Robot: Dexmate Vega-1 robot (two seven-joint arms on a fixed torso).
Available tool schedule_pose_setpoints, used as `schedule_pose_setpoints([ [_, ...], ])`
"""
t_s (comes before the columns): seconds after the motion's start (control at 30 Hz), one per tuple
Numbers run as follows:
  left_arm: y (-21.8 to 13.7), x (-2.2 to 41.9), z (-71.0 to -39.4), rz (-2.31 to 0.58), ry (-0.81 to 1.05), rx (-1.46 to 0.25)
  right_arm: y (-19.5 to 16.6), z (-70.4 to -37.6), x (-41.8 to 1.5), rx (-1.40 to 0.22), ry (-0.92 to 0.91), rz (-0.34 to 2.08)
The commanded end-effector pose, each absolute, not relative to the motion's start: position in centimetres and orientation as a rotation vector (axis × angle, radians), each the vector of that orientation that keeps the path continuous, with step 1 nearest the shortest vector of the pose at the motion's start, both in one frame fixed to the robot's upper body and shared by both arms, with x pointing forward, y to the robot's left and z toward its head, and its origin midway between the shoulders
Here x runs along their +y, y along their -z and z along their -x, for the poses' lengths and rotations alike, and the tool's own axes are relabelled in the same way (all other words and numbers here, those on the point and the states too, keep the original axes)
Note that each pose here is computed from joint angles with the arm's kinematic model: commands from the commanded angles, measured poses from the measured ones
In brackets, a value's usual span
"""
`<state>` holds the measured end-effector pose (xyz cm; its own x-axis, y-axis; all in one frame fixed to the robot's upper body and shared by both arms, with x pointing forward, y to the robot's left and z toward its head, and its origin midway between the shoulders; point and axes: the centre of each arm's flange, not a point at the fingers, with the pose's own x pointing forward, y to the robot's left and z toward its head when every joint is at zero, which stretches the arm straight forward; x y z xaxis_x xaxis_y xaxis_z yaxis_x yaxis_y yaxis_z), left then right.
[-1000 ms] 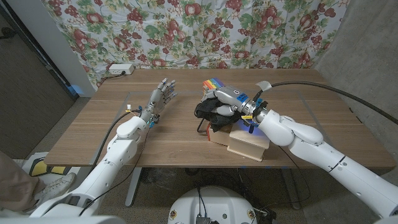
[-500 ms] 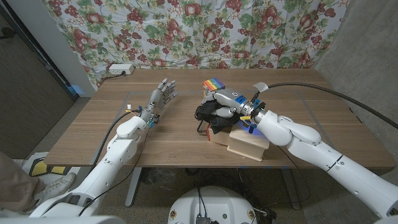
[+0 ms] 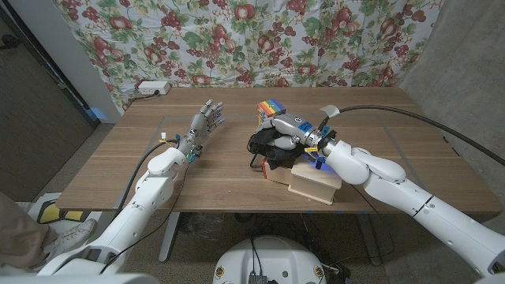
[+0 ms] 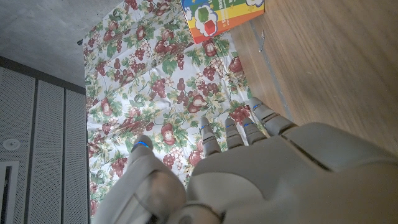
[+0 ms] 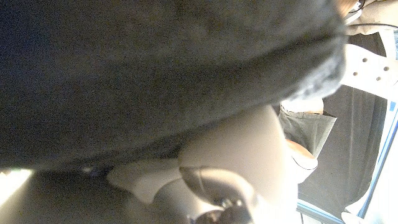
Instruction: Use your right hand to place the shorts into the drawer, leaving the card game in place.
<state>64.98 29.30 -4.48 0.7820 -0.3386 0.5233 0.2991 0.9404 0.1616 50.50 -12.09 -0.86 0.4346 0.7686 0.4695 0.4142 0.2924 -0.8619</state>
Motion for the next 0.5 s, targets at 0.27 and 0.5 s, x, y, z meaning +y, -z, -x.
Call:
schedule_pose_setpoints([
  [0.27, 4.17, 29.16, -64.90, -0.075, 0.353, -0.585, 1.12, -50.12, -12.38, -1.164, -0.321, 1.306],
  [0.5, 4.30, 29.33, -64.83, -0.073, 0.349, -0.586, 1.32, -50.39, -12.18, -1.147, -0.336, 1.302],
])
